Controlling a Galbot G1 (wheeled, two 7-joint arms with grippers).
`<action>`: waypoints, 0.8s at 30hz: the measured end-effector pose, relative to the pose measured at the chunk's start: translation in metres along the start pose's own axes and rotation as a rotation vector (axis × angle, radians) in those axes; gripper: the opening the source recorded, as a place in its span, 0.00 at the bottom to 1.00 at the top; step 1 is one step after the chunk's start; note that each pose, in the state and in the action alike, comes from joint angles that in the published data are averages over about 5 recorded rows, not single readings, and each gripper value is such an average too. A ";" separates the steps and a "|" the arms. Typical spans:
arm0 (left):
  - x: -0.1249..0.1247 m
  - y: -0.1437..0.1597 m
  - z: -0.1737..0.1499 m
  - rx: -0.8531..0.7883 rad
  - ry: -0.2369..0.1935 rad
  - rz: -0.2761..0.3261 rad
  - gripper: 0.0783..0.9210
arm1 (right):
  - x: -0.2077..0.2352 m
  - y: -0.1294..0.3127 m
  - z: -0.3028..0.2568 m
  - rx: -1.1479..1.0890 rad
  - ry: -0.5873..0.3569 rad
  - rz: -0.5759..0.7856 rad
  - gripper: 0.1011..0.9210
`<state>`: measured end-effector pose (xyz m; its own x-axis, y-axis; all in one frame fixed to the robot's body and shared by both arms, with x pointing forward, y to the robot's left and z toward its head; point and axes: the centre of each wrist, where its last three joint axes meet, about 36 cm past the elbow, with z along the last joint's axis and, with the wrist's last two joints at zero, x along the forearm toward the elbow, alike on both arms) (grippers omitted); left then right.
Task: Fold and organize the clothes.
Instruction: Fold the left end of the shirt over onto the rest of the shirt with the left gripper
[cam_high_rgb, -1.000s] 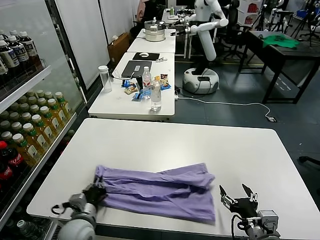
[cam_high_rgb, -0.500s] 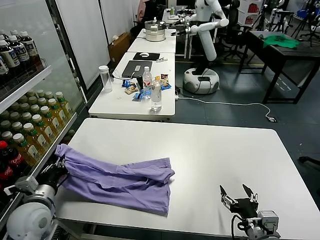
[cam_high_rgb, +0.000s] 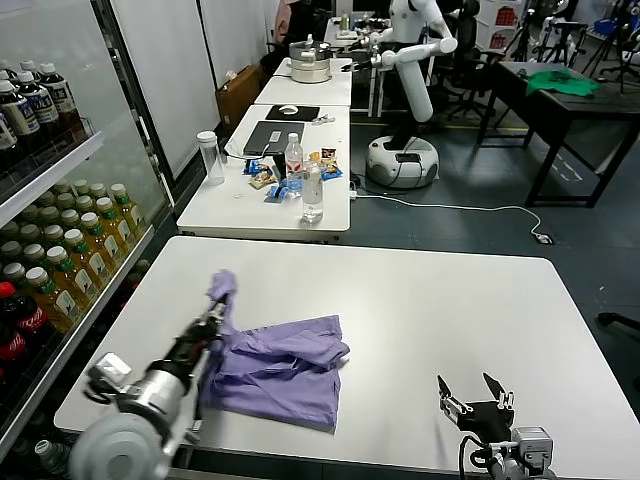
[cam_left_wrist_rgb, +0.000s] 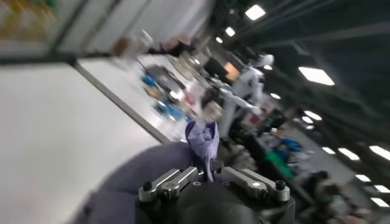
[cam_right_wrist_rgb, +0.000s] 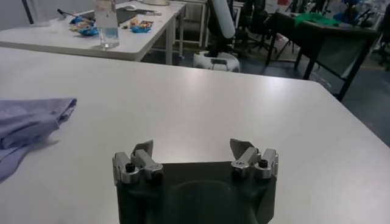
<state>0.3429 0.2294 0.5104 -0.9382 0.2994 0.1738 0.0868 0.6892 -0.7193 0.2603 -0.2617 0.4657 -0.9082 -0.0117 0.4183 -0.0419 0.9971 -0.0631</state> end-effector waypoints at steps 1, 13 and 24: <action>-0.004 -0.003 0.006 0.015 0.013 0.014 0.05 | 0.000 0.000 0.000 0.001 -0.001 0.000 0.88; -0.043 -0.022 0.065 -0.040 0.136 0.075 0.18 | -0.006 -0.003 0.001 0.009 -0.003 -0.002 0.88; -0.039 -0.028 0.083 -0.180 0.140 0.109 0.56 | -0.015 -0.001 0.003 0.002 -0.002 -0.009 0.88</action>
<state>0.3495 0.1437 0.4683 -0.8654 0.4586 0.2021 0.2551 0.7503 -0.6099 0.2728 -0.2626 0.4567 -0.9084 -0.0213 0.4175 -0.0512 0.9969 -0.0606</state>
